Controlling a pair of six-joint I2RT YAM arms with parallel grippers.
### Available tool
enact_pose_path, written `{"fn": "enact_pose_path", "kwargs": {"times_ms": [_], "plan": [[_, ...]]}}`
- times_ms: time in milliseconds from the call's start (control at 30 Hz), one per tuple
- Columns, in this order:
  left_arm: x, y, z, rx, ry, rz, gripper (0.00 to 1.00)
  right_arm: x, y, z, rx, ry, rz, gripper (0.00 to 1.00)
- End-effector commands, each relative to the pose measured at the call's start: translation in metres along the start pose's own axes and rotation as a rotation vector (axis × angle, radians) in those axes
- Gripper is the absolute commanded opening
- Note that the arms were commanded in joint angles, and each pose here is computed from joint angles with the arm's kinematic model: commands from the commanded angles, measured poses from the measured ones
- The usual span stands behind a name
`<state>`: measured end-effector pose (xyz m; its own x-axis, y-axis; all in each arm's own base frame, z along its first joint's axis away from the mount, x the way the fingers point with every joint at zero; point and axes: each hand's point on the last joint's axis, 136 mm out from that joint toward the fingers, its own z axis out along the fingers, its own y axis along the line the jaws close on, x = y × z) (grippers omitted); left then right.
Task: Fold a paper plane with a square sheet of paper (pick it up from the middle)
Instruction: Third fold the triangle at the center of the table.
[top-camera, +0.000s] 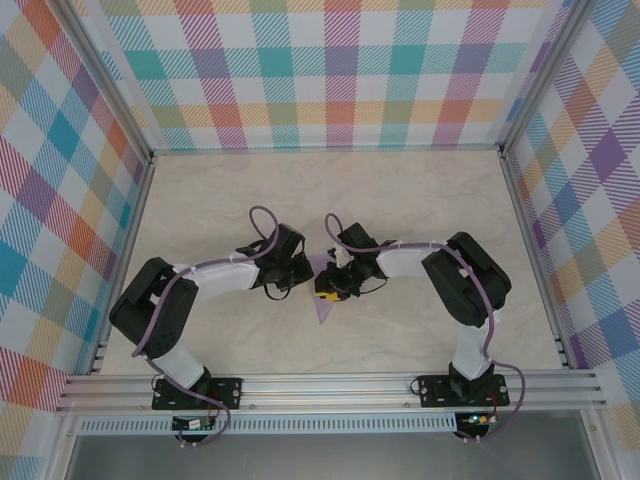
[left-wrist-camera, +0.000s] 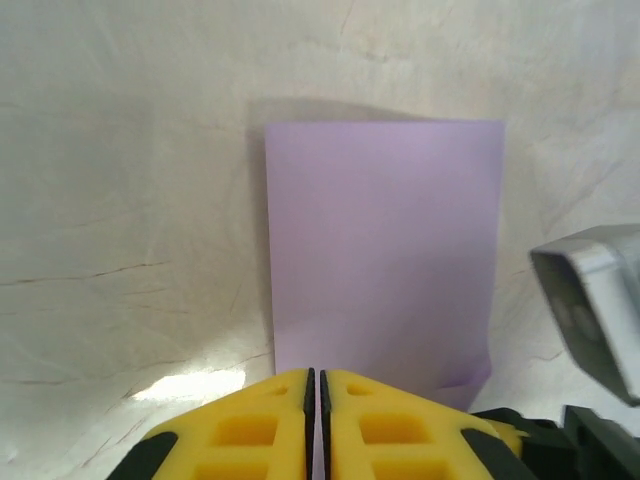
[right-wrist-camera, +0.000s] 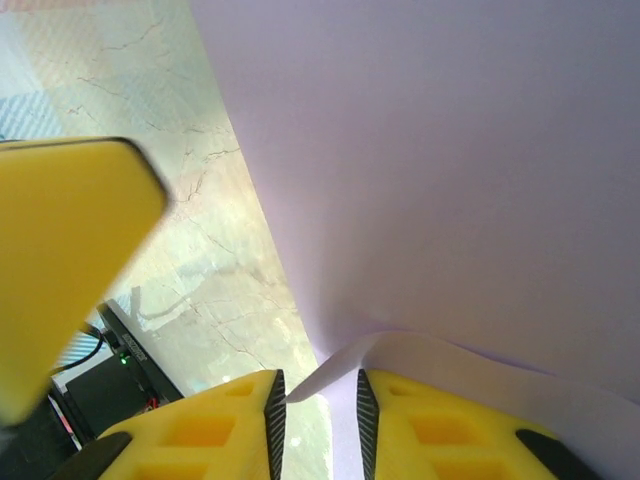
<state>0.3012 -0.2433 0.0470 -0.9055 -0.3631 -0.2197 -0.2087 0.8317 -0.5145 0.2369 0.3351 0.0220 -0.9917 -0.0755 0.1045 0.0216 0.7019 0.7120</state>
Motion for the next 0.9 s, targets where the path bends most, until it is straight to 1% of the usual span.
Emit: {"fn": "enact_pose_path", "kwargs": {"times_ms": [0,100,233,367,533,667,867], "plan": [[-0.005,0.019,-0.012,-0.054,-0.036,-0.053,0.12,-0.001,-0.030,0.012,0.102,-0.016,0.021,0.30],[-0.001,0.018,-0.013,-0.030,-0.025,-0.056,0.12,-0.002,-0.031,0.011,0.107,-0.020,0.018,0.32],[0.004,0.009,-0.012,0.030,0.004,-0.049,0.12,0.000,-0.033,0.010,0.116,-0.019,0.020,0.36],[0.011,-0.002,-0.010,0.099,0.043,-0.041,0.11,0.001,-0.036,0.010,0.131,-0.022,0.019,0.35],[0.017,-0.003,-0.010,0.122,0.065,-0.045,0.09,0.002,-0.041,0.008,0.150,-0.026,0.020,0.26],[0.021,-0.006,-0.009,0.147,0.083,-0.047,0.07,0.003,-0.044,0.008,0.163,-0.029,0.020,0.21],[0.033,-0.010,-0.005,0.160,0.117,-0.033,0.05,0.004,-0.048,0.008,0.178,-0.027,0.020,0.05]]}}
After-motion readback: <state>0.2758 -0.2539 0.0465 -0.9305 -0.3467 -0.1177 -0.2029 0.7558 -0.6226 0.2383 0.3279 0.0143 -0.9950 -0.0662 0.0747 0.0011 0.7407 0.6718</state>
